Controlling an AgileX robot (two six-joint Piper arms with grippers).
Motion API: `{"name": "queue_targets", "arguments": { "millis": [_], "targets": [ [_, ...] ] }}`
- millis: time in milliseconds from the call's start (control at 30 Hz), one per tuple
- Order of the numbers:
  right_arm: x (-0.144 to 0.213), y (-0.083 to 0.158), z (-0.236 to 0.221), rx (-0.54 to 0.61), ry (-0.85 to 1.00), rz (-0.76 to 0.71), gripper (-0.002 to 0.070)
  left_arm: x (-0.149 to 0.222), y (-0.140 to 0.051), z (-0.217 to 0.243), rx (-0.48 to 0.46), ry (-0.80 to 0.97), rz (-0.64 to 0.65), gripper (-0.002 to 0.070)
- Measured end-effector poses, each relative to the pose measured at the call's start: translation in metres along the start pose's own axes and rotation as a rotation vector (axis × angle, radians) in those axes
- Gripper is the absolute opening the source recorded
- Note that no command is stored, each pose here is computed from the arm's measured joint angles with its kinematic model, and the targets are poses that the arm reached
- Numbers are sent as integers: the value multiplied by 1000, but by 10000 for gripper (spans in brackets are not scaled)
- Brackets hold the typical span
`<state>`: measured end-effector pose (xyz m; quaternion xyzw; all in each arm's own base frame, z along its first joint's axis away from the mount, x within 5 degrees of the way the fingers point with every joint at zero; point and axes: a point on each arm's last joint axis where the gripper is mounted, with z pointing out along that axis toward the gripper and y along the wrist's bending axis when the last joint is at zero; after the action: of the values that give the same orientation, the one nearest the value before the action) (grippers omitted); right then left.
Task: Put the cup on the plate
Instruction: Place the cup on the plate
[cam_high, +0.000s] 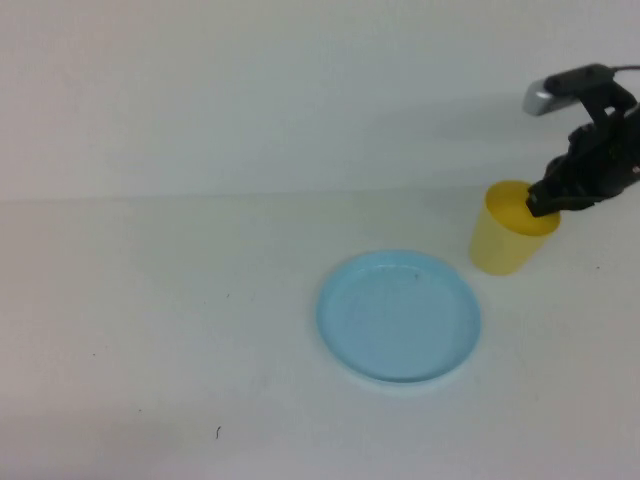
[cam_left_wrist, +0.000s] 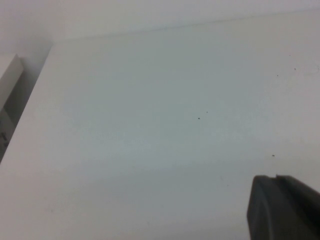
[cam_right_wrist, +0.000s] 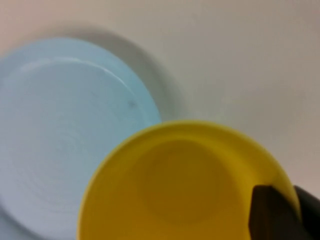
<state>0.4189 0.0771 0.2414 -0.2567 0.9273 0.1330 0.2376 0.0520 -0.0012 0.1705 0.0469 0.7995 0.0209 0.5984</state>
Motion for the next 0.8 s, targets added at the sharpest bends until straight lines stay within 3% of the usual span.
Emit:
{"name": "queue_targets", "arguments": {
  "millis": [133,367,600,800],
  "targets": [
    [-22,34,-14,-41,-30,-103,34,0,0,0,0,0,0,1],
    [-25,96,22,-117,59,-207,34,0,0,0,0,0,0,1],
    [-9,98,76,-100,187,-187,34,0,0,0,0,0,0,1],
    [-11,97,78,-89,167,-167,39,0,0,0,0,0,0,1]
  ]
}}
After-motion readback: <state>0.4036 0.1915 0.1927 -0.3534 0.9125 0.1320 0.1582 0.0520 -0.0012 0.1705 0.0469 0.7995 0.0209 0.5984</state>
